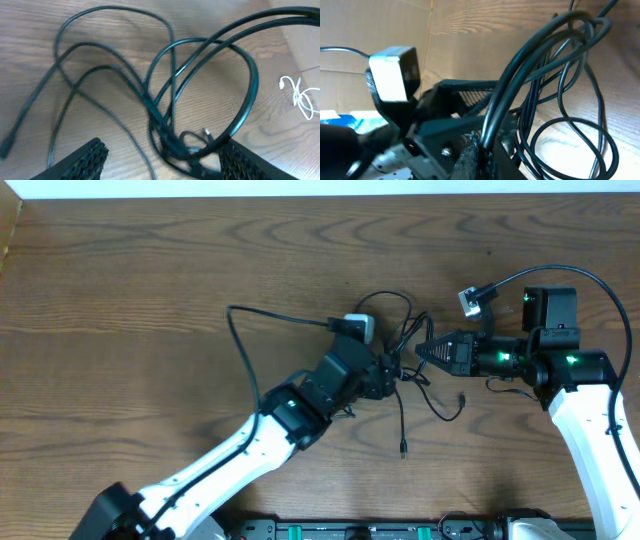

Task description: Untangle cables

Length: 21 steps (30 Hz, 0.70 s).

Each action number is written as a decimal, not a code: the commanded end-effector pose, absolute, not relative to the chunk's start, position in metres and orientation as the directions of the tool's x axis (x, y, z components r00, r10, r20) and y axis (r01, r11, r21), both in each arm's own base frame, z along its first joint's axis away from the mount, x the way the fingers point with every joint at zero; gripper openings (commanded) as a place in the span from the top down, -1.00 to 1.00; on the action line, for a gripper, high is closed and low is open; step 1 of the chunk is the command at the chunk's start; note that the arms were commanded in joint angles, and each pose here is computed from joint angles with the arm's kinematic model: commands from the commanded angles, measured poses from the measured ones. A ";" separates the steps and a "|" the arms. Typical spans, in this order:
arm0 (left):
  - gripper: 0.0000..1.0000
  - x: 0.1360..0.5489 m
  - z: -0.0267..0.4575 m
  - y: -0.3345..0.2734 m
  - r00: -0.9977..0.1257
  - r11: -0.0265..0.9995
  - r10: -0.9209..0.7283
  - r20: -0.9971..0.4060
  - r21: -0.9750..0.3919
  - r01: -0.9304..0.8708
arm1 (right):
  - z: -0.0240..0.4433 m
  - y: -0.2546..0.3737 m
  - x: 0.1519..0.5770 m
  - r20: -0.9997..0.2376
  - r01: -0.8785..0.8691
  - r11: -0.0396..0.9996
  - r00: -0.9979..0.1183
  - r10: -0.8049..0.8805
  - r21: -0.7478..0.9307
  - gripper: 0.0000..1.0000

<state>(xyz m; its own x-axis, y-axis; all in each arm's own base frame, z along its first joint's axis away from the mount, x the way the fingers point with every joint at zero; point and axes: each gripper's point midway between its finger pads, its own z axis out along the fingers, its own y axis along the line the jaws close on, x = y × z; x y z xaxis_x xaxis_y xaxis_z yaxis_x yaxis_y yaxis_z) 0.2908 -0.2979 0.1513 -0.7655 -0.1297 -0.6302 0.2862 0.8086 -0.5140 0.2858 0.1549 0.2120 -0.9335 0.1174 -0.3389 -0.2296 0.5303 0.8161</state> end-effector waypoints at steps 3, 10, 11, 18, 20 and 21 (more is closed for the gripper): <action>0.46 0.300 0.142 -0.304 -0.740 0.832 -0.123 -0.661 -0.476 0.287 | 0.216 0.161 0.281 -0.279 -0.181 0.495 -0.951 0.132 0.850 0.97; 0.85 0.327 0.126 -0.232 -0.654 0.968 -0.165 -0.738 -0.247 0.035 | 0.210 0.159 0.274 -0.234 -0.136 0.506 -0.963 0.135 0.852 0.98; 0.85 0.331 0.129 -0.217 -0.633 0.975 -0.180 -0.753 -0.220 -0.015 | 0.207 0.157 0.275 -0.229 -0.126 0.521 -0.963 0.140 0.844 0.97; 0.85 0.344 0.183 -0.132 -0.505 0.947 -0.317 -0.803 -0.242 -0.209 | 0.148 0.099 0.279 -0.139 0.211 0.787 -0.926 0.351 0.579 0.97; 0.85 0.342 0.201 -0.115 -0.467 0.932 -0.357 -0.809 -0.277 -0.233 | 0.133 0.071 0.275 -0.128 0.362 0.819 -0.880 0.458 0.444 0.97; 0.85 0.340 0.209 -0.109 -0.456 0.925 -0.375 -0.807 -0.300 -0.231 | 0.127 0.058 0.272 -0.132 0.423 0.822 -0.855 0.501 0.381 0.97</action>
<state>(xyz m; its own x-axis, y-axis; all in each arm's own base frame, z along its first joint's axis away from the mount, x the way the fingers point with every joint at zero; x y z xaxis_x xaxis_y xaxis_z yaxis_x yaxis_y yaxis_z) 0.3363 -0.1515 0.1733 -0.5763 -0.3037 -0.7587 -0.1319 0.9508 -0.2804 0.2673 0.1181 0.1552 -0.9529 0.2910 -0.0855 0.1669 0.7384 0.6534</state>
